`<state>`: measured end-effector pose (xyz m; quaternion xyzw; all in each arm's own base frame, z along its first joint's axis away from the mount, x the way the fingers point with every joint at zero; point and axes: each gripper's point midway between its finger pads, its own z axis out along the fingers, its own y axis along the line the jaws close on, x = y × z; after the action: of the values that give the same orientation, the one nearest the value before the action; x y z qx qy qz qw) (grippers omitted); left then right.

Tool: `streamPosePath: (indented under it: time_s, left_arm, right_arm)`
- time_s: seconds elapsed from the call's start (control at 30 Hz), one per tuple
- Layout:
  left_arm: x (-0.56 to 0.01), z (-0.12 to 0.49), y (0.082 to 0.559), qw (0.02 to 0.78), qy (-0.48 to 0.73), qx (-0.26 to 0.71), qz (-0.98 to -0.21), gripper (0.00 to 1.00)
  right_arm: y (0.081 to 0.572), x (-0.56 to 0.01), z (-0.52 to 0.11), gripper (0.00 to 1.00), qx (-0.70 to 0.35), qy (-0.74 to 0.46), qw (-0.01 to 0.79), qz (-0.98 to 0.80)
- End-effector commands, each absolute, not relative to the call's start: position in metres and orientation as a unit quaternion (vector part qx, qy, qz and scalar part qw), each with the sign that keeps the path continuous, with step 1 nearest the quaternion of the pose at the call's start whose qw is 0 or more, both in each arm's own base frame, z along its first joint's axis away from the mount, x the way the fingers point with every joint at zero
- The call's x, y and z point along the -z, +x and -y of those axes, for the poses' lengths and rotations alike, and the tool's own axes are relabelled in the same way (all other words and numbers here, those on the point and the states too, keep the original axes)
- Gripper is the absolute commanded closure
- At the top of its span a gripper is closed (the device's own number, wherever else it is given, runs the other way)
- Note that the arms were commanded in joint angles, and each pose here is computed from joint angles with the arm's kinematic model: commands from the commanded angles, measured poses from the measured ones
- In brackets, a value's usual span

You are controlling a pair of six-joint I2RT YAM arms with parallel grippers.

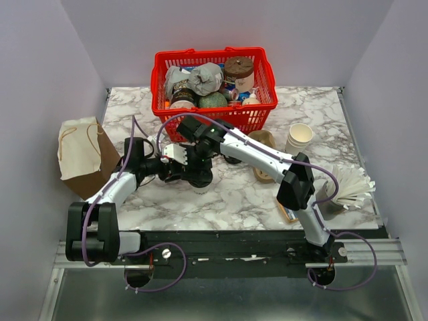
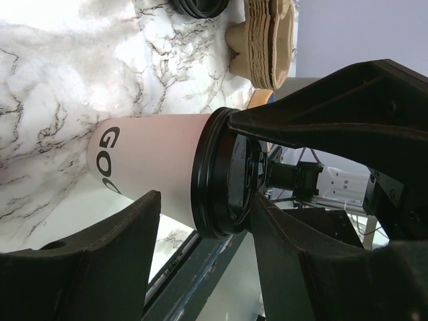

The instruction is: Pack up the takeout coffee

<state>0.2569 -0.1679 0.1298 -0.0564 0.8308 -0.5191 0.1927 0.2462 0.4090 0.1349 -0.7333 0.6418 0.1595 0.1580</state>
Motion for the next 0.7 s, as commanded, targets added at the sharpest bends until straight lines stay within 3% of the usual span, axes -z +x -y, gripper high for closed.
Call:
streamPosePath:
  time_s: [0.0, 0.67]
  left_arm:
    - [-0.13, 0.169, 0.259, 0.198, -0.053, 0.519, -0.83, 0.36]
    - [-0.103, 0.169, 0.25, 0.168, -0.111, 0.539, -0.818, 0.39]
  right_arm:
    - [0.247, -0.109, -0.403, 0.1, -0.141, -0.732, 0.123, -0.655]
    - [0.239, -0.109, -0.406, 0.07, -0.169, -0.723, 0.126, -0.658]
